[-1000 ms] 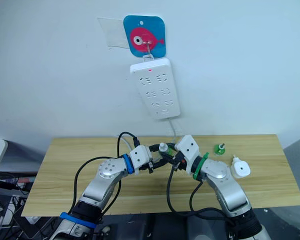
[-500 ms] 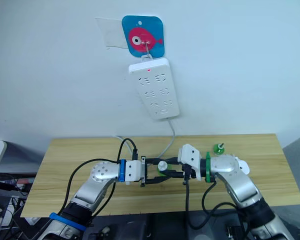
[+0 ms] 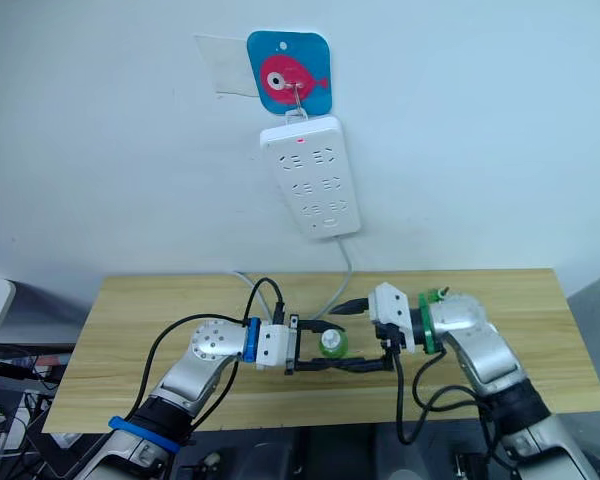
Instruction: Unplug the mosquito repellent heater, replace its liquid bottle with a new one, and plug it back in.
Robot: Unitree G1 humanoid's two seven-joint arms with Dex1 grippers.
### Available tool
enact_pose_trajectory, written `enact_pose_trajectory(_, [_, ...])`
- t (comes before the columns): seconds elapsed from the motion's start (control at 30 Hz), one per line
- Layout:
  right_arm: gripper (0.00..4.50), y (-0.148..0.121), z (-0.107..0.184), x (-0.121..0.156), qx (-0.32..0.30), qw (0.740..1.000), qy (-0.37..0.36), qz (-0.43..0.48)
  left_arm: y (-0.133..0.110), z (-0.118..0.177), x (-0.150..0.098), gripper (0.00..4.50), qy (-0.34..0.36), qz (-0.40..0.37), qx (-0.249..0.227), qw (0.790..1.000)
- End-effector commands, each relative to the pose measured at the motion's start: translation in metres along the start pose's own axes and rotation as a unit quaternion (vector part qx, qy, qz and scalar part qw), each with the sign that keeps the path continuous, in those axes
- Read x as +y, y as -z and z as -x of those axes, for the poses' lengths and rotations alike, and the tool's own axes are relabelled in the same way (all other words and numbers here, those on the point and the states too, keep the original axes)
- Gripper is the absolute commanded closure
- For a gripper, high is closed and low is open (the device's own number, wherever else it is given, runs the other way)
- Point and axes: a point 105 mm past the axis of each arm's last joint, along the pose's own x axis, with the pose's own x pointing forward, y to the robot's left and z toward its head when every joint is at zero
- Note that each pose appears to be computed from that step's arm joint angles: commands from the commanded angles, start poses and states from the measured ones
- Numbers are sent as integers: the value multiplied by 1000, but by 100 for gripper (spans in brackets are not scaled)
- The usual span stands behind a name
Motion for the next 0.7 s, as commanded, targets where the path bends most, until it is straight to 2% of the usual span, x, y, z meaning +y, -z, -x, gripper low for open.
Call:
enact_pose_trajectory(0.03, [3,-12,3,2,-22,995,94,4,-7,1,9,226,-65,18,-22,997])
enact_pose_trajectory(0.13, [3,-6,-2,8,-20,990,136,-10,-6,0,16,226,-110,36,-25,993])
enact_pose_trajectory(0.4, [3,-11,-22,0,-46,981,189,-7,-4,-7,20,226,-142,43,-21,989])
enact_pose_trajectory(0.5, [57,-12,-25,4,-54,982,182,-17,-3,-8,19,226,-143,47,-21,988])
enact_pose_trajectory(0.7, [267,-6,-27,6,-46,983,178,-17,-3,-10,13,226,-137,50,-22,989])
